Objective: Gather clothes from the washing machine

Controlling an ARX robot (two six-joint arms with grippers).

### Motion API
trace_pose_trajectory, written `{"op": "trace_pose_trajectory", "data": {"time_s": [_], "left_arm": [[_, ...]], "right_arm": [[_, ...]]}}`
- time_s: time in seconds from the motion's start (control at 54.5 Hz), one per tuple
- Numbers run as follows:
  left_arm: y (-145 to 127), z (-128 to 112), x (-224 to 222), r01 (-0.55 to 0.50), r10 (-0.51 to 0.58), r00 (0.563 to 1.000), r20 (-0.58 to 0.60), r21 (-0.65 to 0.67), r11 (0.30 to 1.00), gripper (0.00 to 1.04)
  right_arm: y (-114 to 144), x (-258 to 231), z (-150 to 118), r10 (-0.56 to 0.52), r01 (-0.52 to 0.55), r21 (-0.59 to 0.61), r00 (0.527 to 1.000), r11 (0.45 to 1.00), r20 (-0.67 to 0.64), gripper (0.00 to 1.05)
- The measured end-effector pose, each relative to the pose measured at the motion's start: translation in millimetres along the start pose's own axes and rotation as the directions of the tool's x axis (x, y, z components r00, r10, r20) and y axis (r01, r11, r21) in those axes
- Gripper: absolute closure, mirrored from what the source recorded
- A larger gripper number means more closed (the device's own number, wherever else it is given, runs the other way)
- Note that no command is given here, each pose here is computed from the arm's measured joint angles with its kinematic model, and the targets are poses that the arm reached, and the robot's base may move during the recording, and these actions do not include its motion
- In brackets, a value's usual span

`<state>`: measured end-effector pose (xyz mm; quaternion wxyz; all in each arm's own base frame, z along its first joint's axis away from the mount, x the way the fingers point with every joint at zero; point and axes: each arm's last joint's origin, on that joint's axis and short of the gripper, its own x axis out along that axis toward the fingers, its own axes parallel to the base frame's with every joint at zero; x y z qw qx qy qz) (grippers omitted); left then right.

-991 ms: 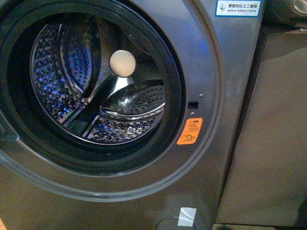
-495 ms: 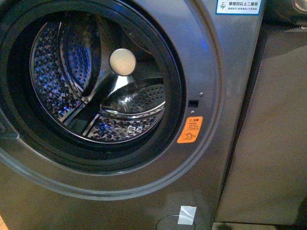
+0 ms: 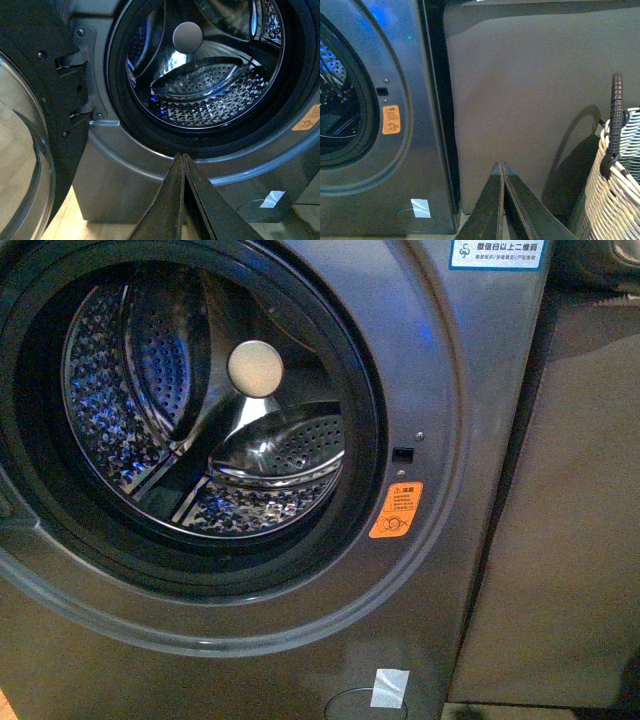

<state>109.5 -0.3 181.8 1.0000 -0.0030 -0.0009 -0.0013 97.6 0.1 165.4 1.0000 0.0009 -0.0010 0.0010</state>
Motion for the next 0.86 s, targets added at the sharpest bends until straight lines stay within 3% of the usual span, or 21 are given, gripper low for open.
{"op": "trace_pose_trajectory", "data": {"time_s": [0.532,0.606,0.862], "left_arm": [[0,-12,-13,0.000,0.000,1.000,0.011,0.002,1.000,1.01],[0,-12,-13,0.000,0.000,1.000,0.011,0.002,1.000,0.97],[0,-12,-13,0.000,0.000,1.000,0.011,0.002,1.000,0.52]], "right_arm": [[0,0,0,0.000,0.000,0.000,1.000,1.000,0.000,1.02],[0,0,0,0.000,0.000,-0.002,1.000,1.000,0.000,0.90],[0,0,0,0.000,0.000,-0.001,1.000,1.000,0.000,0.47]]}}
